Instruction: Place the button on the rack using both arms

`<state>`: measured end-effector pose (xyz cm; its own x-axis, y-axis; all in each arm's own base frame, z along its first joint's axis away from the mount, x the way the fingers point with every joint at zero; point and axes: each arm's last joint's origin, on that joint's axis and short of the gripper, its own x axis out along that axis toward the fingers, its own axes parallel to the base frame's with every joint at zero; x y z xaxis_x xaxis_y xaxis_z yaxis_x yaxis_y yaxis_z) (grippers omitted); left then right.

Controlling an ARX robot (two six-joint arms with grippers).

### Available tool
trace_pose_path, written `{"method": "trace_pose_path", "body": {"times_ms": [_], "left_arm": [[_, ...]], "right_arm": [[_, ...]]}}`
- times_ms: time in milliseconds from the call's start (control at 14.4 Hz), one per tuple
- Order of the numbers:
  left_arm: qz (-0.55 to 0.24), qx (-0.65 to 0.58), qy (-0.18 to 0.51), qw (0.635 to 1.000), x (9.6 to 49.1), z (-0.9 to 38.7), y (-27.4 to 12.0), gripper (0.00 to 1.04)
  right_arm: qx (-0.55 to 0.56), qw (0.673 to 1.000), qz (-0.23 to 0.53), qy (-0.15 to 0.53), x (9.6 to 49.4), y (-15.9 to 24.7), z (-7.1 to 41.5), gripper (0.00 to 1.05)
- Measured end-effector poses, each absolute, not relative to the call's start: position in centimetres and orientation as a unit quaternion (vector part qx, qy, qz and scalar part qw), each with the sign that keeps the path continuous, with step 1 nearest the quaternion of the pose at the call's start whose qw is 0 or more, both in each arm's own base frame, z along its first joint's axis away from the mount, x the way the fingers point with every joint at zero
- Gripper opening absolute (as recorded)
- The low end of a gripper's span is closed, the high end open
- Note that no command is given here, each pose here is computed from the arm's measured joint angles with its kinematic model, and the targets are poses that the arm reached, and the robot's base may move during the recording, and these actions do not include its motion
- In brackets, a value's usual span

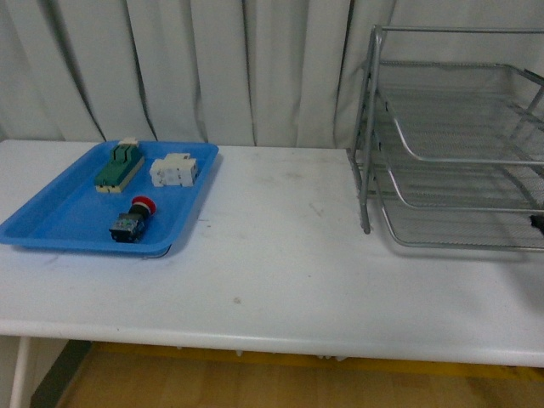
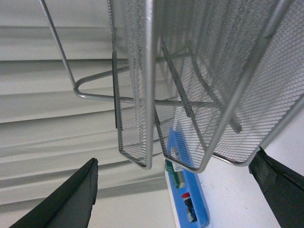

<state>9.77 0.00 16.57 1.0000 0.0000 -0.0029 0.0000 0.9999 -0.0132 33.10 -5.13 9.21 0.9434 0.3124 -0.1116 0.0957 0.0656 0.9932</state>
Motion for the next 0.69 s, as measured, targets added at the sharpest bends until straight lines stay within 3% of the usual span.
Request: {"method": "trace_pose_path", "body": {"times_ms": [277, 692], "left_arm": [[0.0, -0.007, 0.001, 1.0, 9.8, 16.6, 0.0, 0.98], [0.0, -0.007, 0.001, 1.0, 9.8, 16.6, 0.0, 0.98]], "right_arm": [[0.682, 0.708, 0.059, 0.173, 33.3, -5.4, 6.9, 0.98], [0.664, 0.725, 0.066, 0.171, 34.2, -5.6, 6.4, 0.98]]}}
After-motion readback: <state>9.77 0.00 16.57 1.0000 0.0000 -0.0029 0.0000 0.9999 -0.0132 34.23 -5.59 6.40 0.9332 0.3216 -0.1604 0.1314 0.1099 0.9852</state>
